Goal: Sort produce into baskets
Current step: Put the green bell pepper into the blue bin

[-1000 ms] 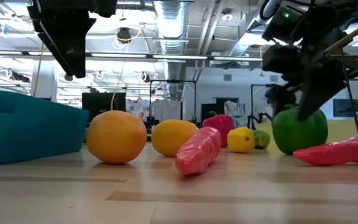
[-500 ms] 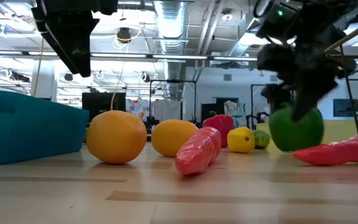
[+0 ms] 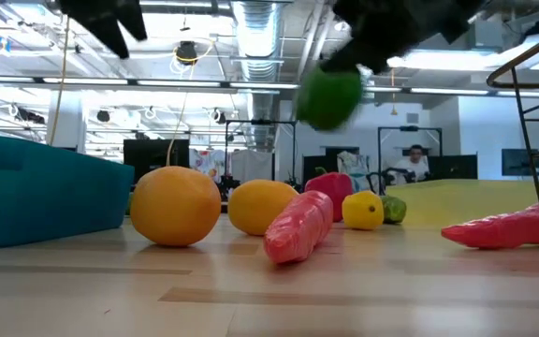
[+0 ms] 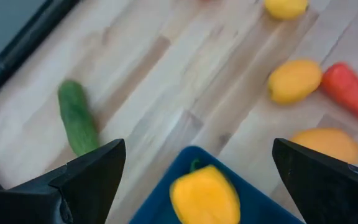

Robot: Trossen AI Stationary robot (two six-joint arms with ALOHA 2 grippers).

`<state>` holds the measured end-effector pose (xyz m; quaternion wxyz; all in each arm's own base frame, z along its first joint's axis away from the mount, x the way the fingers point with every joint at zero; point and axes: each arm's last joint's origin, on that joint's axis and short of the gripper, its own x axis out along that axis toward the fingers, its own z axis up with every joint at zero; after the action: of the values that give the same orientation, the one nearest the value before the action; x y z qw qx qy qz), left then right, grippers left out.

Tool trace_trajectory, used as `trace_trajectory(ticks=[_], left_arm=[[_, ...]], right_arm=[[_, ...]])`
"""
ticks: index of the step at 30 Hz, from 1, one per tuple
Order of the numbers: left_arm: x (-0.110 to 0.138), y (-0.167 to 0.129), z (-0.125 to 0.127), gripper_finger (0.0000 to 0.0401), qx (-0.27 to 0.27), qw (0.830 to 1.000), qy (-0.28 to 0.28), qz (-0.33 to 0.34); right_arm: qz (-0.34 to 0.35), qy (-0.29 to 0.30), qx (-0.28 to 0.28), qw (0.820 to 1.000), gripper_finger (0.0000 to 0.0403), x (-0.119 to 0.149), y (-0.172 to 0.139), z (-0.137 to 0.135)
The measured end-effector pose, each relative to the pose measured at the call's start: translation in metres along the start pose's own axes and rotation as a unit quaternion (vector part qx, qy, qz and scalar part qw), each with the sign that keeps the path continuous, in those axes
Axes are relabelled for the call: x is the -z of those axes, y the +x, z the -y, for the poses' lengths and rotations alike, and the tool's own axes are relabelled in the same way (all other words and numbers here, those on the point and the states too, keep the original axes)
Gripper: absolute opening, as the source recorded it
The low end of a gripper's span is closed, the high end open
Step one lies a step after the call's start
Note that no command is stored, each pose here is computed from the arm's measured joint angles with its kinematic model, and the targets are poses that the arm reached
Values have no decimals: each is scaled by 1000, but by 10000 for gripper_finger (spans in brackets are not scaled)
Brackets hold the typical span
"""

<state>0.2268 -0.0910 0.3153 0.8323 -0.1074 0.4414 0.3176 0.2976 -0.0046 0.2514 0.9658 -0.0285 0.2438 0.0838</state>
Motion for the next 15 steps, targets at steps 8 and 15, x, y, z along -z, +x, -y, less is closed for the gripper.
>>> trace_trajectory(ticks=[8,15], left_arm=[[-8,-23,-29,393,4,997,6,71],[-19,-26,-47,393,-18,994,-10,104]], right_arm=[[136,0,6,991,327,-10,40,5],[172,33,-11,985,327,-20,88,6]])
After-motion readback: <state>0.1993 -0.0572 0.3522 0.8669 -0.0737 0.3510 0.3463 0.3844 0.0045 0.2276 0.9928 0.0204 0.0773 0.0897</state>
